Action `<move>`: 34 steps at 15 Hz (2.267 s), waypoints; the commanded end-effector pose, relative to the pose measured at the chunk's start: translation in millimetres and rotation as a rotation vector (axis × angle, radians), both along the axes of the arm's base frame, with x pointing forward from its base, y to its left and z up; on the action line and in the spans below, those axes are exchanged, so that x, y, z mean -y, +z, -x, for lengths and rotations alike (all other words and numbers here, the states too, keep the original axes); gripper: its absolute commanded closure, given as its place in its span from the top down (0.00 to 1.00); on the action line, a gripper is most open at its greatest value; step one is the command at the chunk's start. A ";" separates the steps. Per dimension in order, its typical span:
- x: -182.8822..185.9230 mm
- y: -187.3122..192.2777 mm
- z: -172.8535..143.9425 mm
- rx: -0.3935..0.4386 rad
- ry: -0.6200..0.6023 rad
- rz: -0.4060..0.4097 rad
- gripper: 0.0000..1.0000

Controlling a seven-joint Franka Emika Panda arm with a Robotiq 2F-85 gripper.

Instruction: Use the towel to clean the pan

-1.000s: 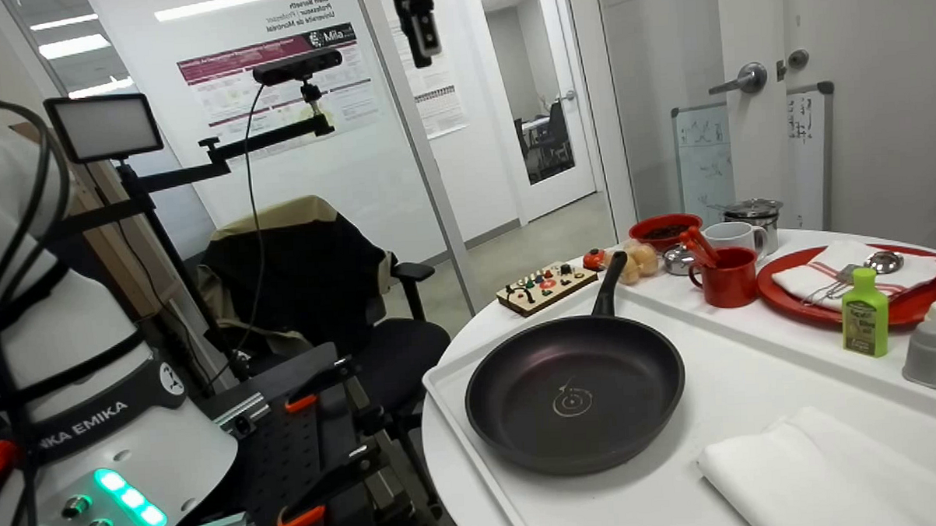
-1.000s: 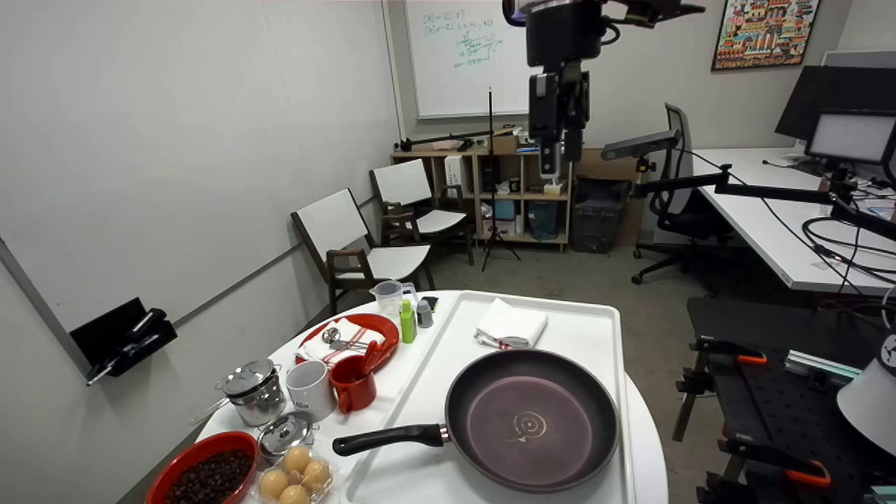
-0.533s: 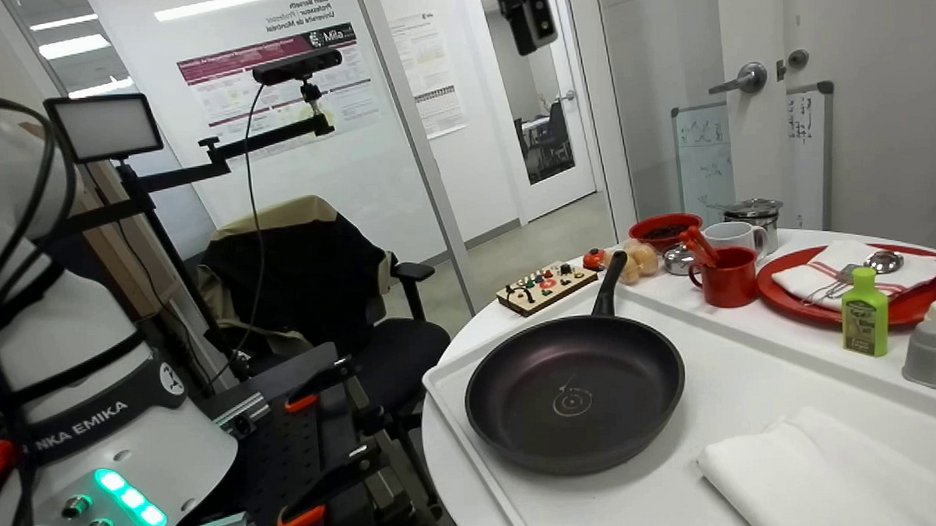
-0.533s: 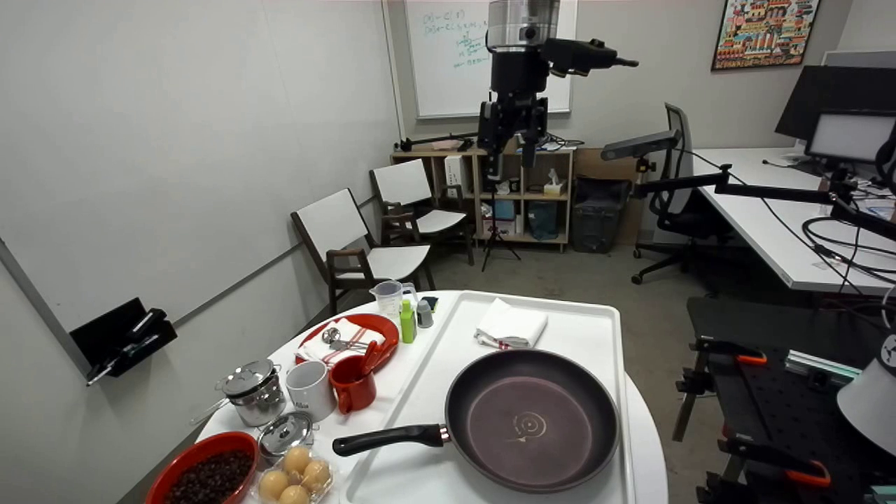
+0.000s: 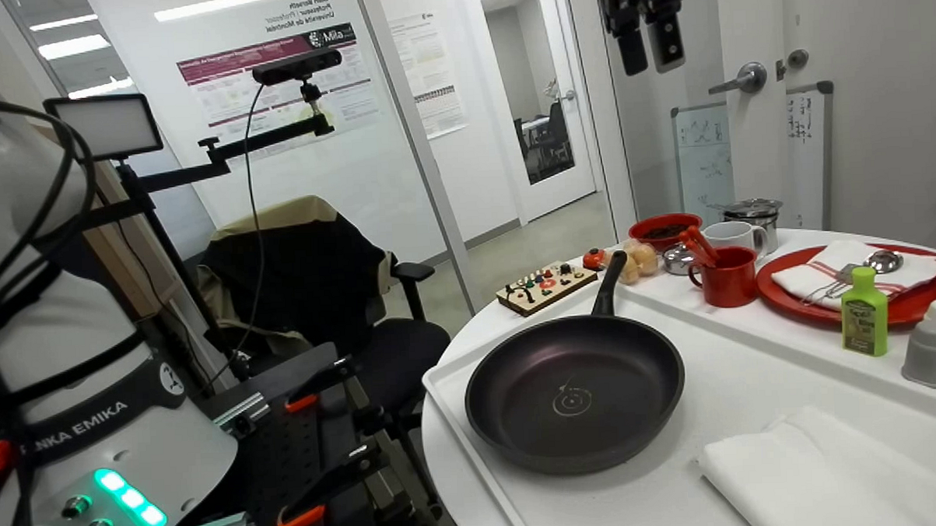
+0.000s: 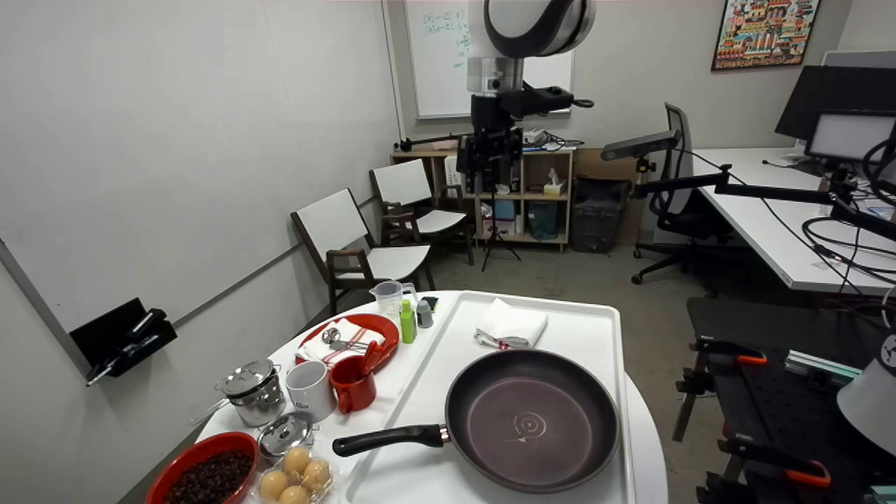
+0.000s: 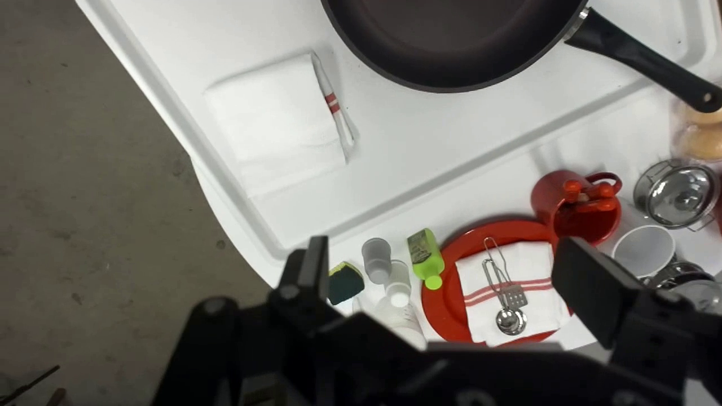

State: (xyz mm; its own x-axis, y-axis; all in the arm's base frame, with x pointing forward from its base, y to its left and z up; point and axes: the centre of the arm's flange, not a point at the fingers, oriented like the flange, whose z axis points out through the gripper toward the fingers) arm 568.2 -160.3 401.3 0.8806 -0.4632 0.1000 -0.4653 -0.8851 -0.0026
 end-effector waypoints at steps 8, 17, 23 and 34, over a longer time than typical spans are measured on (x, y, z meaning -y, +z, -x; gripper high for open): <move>52.3 -75.6 -66.4 -0.123 0.189 0.026 1.00; 76.3 -122.0 -65.8 -0.143 0.175 0.022 1.00; 77.8 -127.4 -66.4 -0.147 0.173 0.022 1.00; 90.8 -148.1 -72.1 -0.175 0.167 0.016 1.00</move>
State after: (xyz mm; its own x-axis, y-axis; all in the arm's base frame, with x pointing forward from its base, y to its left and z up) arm 633.2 -239.1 264.0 0.9520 -0.3033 -0.0419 -0.2996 -0.9510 0.0771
